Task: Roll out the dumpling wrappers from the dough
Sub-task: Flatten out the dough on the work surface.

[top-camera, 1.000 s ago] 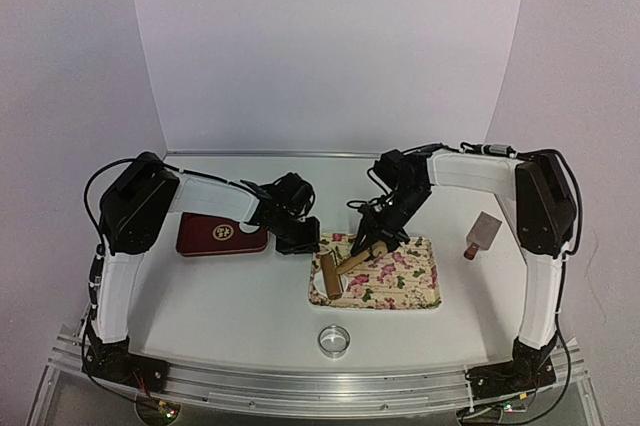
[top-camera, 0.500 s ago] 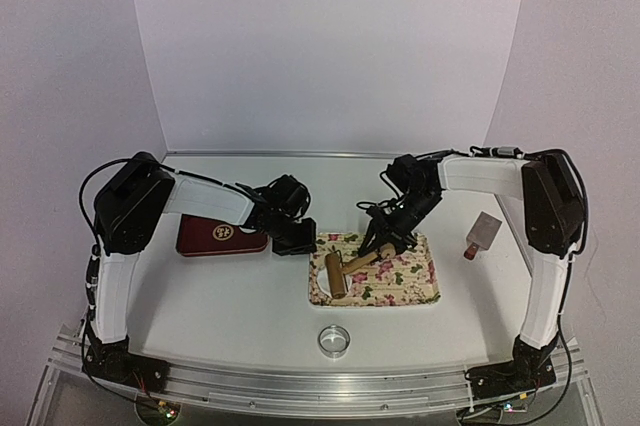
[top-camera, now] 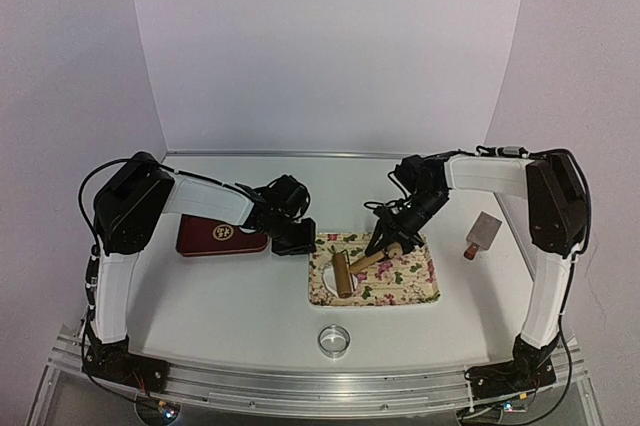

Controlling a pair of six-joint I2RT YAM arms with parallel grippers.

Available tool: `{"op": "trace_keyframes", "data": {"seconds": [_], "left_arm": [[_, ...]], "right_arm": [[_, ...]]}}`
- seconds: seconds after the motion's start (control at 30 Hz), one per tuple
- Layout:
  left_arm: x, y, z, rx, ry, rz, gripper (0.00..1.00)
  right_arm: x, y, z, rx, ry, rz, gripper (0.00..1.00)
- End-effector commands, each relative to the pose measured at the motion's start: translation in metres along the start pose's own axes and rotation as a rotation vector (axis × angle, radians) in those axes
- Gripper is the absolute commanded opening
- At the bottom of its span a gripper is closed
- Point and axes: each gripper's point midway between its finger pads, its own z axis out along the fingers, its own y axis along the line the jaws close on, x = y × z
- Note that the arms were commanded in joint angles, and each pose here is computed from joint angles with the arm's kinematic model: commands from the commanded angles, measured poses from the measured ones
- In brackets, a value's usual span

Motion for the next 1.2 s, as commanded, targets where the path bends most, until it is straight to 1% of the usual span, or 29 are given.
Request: {"op": "trace_keyframes", "data": {"seconds": [0.0, 0.47, 0.93, 1.07, 1.17], "left_arm": [[0.013, 0.075, -0.008, -0.251, 0.053, -0.038, 0.00], [0.012, 0.074, -0.010, -0.248, 0.049, -0.038, 0.00], [0.009, 0.068, -0.009, -0.225, 0.042, -0.041, 0.00], [0.005, 0.059, -0.010, -0.195, 0.041, -0.033, 0.00], [0.004, 0.046, -0.011, -0.156, 0.044, -0.025, 0.00]], "right_arm": [[0.035, -0.192, -0.028, 0.864, 0.069, 0.218, 0.00], [0.036, -0.200, -0.040, 0.877, 0.059, 0.234, 0.00], [0.034, -0.202, -0.042, 0.880, 0.059, 0.234, 0.00], [0.031, -0.189, -0.054, 0.864, 0.024, 0.222, 0.00], [0.029, -0.167, -0.076, 0.839, -0.030, 0.198, 0.00]]}}
